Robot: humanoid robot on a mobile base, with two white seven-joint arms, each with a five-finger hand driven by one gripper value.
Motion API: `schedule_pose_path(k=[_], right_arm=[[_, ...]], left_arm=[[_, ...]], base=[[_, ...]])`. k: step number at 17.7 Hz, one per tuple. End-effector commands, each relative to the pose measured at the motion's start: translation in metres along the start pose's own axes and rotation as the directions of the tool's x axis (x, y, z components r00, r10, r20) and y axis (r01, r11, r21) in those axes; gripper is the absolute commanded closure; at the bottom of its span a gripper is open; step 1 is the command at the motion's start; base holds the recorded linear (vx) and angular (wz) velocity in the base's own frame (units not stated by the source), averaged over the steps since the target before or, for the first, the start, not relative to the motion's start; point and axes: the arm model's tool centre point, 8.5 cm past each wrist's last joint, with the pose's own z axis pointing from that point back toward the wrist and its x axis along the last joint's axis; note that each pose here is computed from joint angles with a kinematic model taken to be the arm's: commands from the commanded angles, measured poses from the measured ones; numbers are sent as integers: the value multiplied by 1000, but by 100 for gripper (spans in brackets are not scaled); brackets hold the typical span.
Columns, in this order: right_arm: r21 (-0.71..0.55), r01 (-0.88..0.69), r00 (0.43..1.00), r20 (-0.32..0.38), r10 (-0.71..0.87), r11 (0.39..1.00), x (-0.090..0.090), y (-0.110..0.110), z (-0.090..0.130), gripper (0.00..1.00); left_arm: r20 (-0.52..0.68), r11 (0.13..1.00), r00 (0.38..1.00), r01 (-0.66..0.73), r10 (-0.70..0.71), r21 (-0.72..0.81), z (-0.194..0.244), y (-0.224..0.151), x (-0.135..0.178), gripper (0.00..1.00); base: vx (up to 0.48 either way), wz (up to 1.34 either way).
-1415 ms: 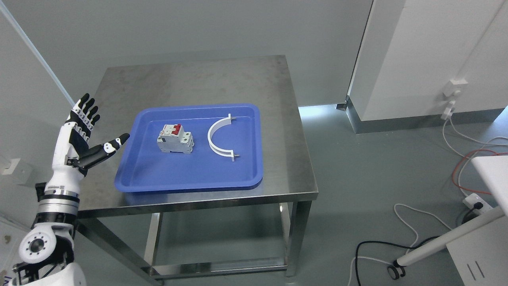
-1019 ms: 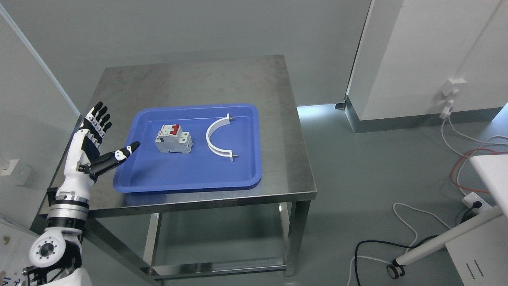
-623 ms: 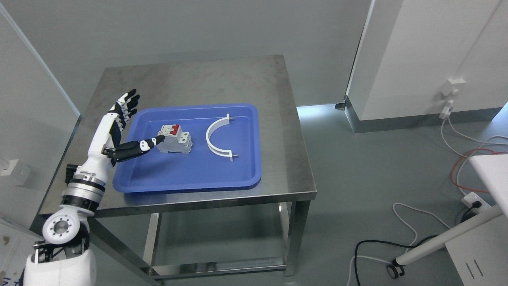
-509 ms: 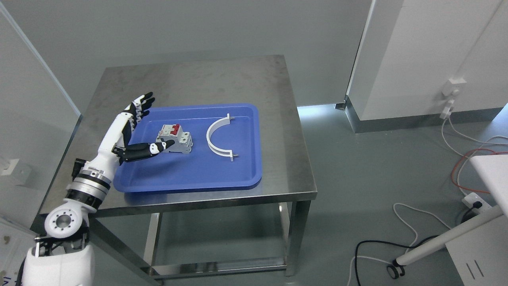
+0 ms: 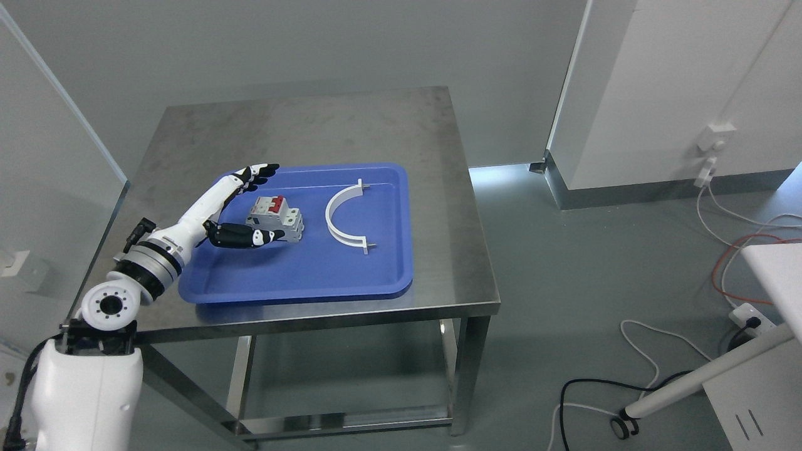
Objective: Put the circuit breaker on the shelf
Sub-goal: 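Close the left hand fingers around the circuit breaker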
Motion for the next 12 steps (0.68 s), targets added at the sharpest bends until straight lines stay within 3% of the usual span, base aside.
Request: schedule_pose_path(k=[1,3,6,10,12], right_arm=[[-12,-28,999,-31,27,1000,-4,-9,-1,0],[-13,-26,999,-31,26,1000,-4,-10,-1,0],[-13,-28,999,-31,27,1000,-4,-10,-1,0],[-12,-28,999,-31,27,1000,-4,-9,-1,0],[-11,-26,999,-31,26,1000,-4,-9,-1,0]], left_arm=[[-107,994,992,63,-73,-93,-10,-4,-27,36],[-108,991,992,53,-66,-120,-8,-5,-29,46],[-106,989,992,52,-67,-138,-10,-10,-27,47],[-84,995,996,25,-33,-97,-9,-5,-37,81],[-29,1000,999,-18,17,-26,-13,7,-26,88]], base=[[0,0],[0,0],[0,0],[0,0],[0,0]])
